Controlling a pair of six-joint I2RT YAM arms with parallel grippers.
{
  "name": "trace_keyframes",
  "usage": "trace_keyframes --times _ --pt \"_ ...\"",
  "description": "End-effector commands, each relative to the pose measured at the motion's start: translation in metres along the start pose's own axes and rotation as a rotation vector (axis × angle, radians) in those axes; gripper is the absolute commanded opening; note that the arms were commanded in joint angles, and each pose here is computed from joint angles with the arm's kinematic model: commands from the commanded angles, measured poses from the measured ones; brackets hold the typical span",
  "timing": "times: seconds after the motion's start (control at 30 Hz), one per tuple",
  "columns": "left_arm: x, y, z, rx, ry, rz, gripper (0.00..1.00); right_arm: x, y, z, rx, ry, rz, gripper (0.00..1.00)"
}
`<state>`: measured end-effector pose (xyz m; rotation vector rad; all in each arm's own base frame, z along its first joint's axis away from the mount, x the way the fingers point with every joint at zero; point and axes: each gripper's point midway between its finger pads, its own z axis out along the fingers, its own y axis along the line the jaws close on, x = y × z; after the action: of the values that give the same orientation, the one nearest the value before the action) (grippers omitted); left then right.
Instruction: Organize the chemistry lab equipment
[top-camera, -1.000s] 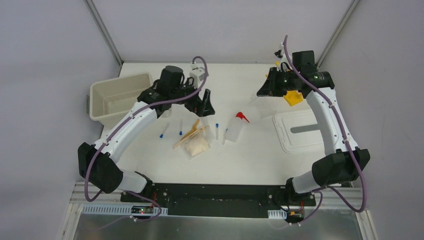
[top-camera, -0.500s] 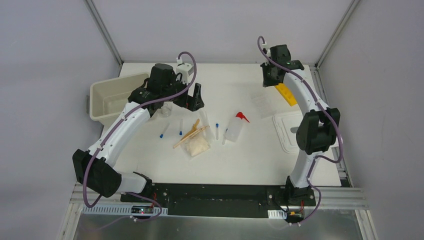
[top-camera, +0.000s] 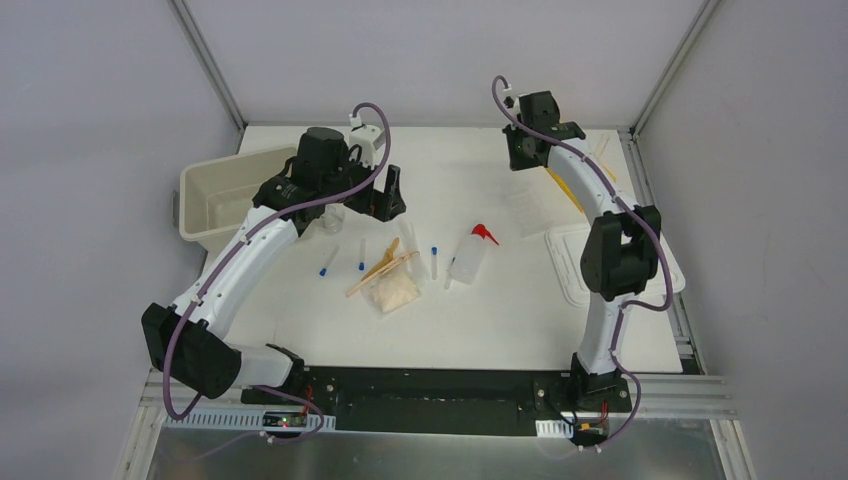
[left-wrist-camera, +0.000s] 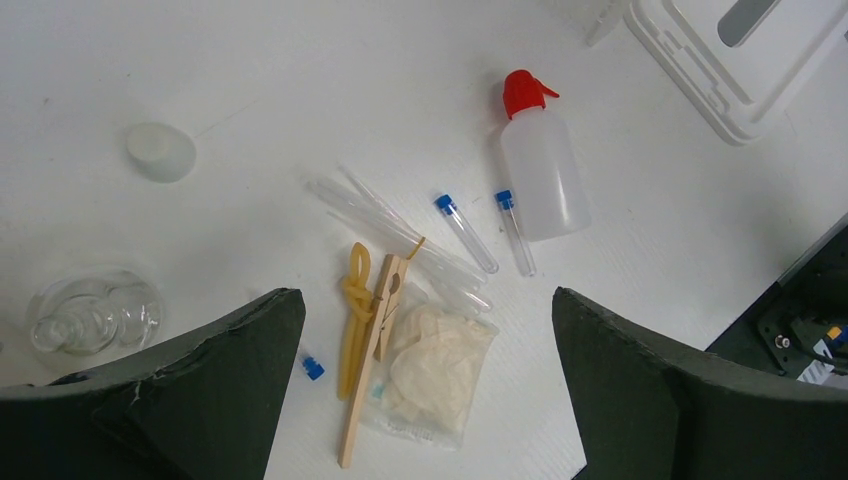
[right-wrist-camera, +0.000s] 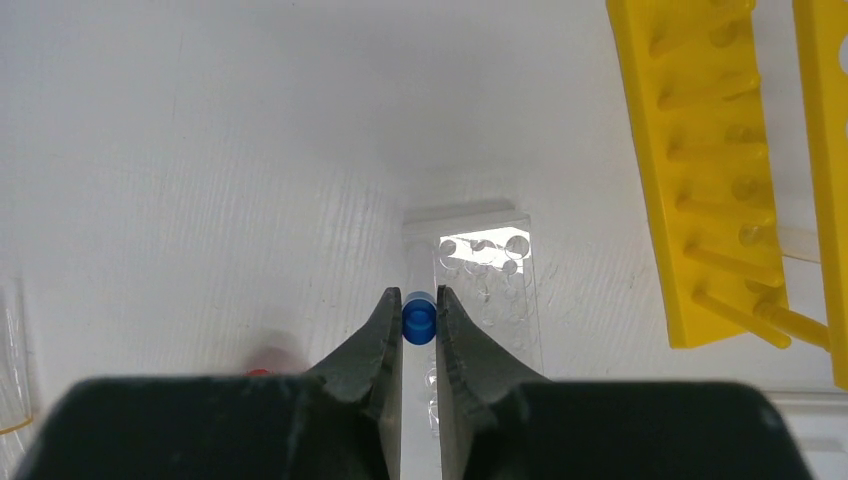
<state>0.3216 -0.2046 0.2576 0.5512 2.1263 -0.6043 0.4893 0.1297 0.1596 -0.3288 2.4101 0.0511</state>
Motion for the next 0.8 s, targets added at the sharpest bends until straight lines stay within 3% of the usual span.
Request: trace_keyframes --times 0.0,0.77 --pt "-0.012 0.0 -0.012 -0.016 -0.048 0.016 0.99 -0.004 -0.001 0.01 0.02 -0.02 0.001 0.0" --pt "-0.003 0.0 -0.005 -0.002 -0.027 0.003 0.99 0.029 -0.01 0.039 -0.011 0.052 0.052 0.0"
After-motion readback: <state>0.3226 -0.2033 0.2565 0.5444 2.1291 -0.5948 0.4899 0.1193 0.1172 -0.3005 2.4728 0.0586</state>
